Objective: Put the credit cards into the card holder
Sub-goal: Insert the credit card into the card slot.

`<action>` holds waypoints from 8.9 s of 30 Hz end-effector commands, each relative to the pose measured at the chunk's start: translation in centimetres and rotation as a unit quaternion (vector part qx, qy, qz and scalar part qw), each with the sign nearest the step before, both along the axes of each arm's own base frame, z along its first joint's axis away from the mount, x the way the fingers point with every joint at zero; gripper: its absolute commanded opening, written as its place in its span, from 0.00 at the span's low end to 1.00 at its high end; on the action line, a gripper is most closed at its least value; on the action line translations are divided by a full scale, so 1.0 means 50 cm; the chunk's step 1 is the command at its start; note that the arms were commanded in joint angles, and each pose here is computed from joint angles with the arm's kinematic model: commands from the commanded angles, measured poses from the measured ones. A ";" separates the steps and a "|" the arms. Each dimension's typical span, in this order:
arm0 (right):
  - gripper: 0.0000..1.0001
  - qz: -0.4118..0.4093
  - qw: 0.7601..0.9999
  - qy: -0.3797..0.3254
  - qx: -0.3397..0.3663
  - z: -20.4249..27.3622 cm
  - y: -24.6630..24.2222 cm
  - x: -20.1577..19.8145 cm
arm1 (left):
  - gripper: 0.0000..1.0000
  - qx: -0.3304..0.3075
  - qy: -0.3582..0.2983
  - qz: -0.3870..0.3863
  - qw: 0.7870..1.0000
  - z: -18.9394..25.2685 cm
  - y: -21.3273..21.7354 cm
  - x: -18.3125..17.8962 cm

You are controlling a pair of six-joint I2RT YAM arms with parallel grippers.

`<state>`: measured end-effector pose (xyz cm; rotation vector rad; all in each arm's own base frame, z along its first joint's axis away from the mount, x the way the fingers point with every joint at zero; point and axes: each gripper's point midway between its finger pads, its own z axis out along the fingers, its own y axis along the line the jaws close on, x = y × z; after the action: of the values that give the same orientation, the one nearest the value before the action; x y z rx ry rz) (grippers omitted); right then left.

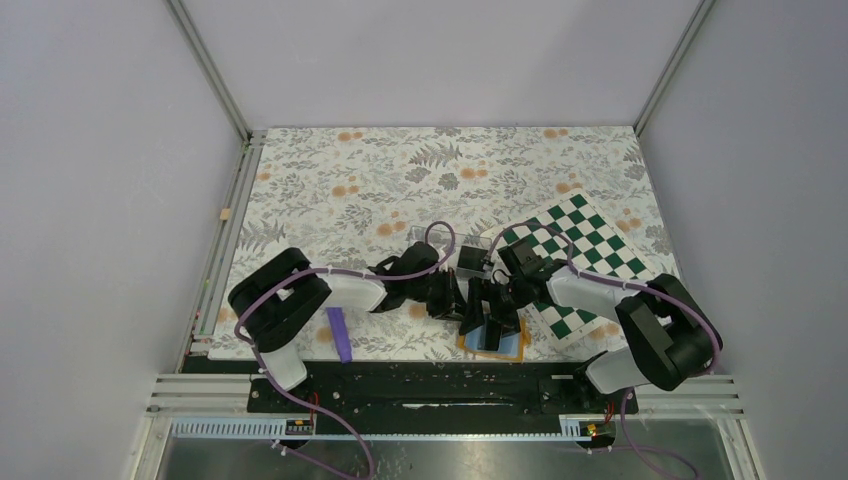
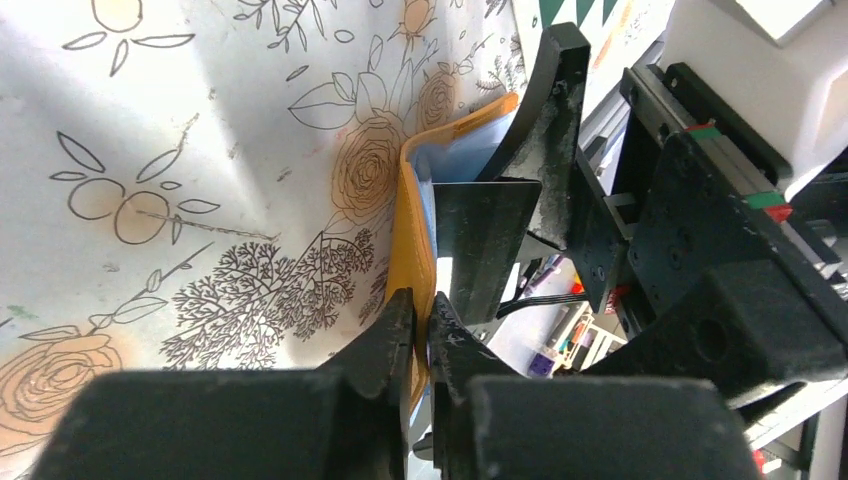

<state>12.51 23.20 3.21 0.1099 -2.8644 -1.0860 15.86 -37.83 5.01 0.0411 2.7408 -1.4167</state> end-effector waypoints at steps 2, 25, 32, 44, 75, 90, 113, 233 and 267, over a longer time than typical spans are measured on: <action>0.87 0.006 0.998 -0.021 -0.052 -0.060 -0.028 0.000 | 0.00 -0.047 -0.012 -0.022 0.999 0.044 -0.024 -0.023; 0.90 0.019 0.991 -0.024 -0.131 -0.033 -0.064 0.018 | 0.00 0.109 0.000 0.035 0.993 -0.047 0.077 -0.024; 0.89 0.007 0.990 -0.028 -0.140 -0.025 -0.074 0.015 | 0.00 0.122 0.004 0.033 0.992 -0.064 0.084 -0.028; 0.90 0.012 0.984 -0.025 -0.174 -0.020 -0.095 0.015 | 0.00 0.122 -0.002 0.030 0.992 -0.061 0.081 -0.025; 0.82 0.039 0.979 -0.025 -0.199 -0.026 -0.117 0.007 | 0.37 0.118 -0.028 0.013 0.992 -0.041 0.072 -0.013; 0.88 0.011 0.988 -0.050 -0.149 0.003 -0.085 0.024 | 0.37 0.014 -0.029 0.002 0.999 -0.019 0.006 -0.007; 0.88 -0.006 0.993 -0.064 -0.097 0.023 -0.035 0.061 | 0.00 0.077 -0.046 0.043 0.995 -0.036 0.093 0.002; 0.00 -0.035 0.993 0.088 0.068 -0.025 0.010 -0.024 | 0.00 0.079 -0.087 0.009 0.993 -0.018 0.082 0.035; 0.73 -0.012 0.989 0.030 -0.145 -0.047 -0.065 -0.015 | 0.07 0.073 -0.035 0.074 0.994 -0.038 0.100 0.018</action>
<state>12.98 22.77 2.93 0.0076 -2.9031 -0.9153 15.36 -32.71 2.40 -0.0684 2.7952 -1.1571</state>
